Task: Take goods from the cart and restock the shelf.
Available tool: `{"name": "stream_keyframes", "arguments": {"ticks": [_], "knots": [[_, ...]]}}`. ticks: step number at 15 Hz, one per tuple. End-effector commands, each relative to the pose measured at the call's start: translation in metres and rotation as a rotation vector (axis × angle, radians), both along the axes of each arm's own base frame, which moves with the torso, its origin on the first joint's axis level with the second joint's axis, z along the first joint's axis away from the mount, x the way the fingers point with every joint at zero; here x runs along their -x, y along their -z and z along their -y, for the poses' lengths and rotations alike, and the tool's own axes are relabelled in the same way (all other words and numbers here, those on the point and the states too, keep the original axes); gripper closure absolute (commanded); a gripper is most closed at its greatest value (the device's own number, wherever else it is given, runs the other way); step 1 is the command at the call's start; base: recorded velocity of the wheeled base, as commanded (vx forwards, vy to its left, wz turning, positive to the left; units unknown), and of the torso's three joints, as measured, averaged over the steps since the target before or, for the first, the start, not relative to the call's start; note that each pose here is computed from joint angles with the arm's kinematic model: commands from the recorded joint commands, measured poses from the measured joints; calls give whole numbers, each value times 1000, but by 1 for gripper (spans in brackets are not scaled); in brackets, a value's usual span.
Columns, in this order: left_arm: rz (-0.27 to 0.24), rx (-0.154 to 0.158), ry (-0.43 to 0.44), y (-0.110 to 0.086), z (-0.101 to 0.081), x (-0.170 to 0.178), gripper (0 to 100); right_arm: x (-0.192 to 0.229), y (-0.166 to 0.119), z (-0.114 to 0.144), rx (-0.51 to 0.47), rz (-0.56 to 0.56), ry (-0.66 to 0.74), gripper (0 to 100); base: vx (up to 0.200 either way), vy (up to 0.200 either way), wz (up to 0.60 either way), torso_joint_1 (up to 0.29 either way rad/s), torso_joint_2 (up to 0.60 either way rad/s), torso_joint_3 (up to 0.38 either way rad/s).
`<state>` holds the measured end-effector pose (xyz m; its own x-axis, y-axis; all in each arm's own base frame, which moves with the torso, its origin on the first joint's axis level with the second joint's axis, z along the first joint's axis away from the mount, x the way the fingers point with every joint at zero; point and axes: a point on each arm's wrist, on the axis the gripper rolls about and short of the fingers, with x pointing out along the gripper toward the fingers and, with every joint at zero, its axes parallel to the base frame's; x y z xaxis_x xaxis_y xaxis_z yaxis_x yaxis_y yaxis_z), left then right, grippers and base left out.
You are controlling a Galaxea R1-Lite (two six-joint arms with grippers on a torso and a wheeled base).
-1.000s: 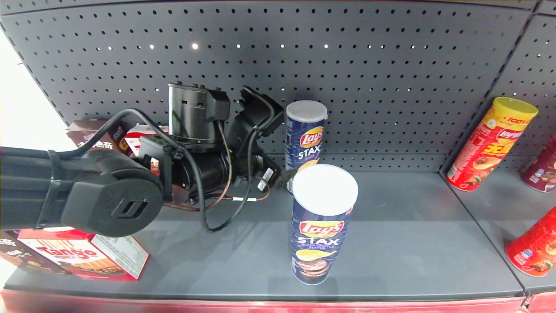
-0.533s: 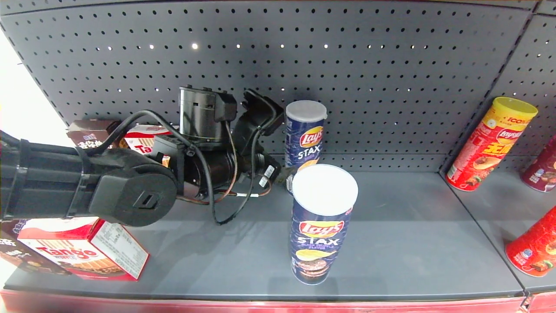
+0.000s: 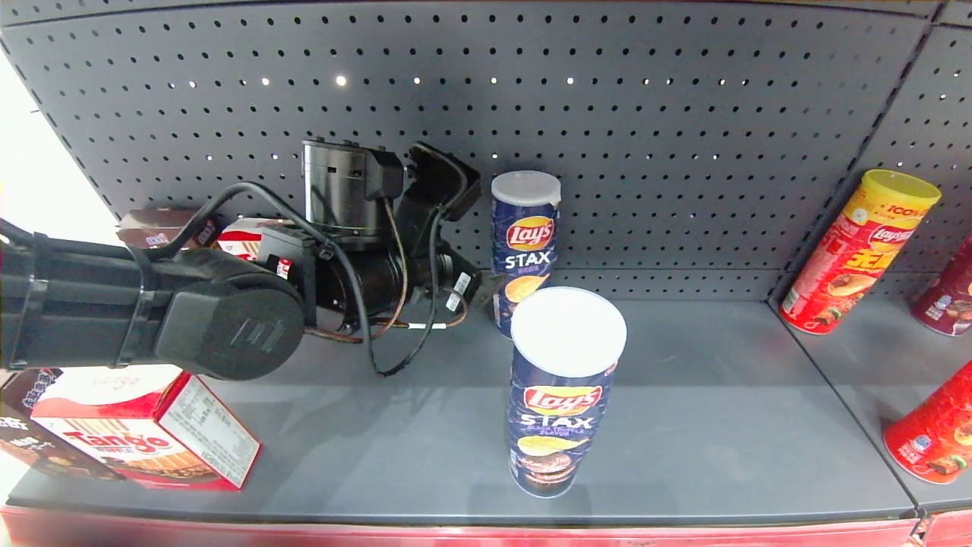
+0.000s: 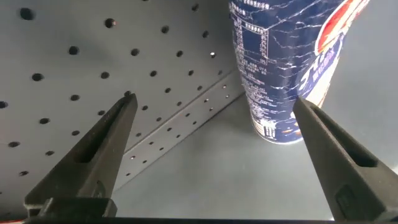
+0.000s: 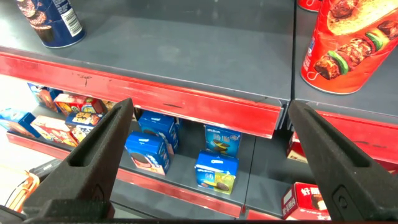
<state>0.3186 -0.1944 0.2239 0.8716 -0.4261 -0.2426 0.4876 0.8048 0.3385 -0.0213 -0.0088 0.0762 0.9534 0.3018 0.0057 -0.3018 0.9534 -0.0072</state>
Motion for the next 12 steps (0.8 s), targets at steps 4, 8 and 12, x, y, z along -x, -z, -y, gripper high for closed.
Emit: {"name": "stream_keyframes", "arguments": {"ticks": [4,8,12], "knots": [[-5,-5,-11,1,-4,0,0,0,0,0,1,-1,0,0,0,0,0,0,0,0],[0,-11,-3,3,-12,16,0,0,0,0,1,-1,0,0,0,0,0,0,0,0],[-3,-18,-36,6,-18,19,0,0,0,0,1,-1,0,0,0,0,0,0,0,0]]}}
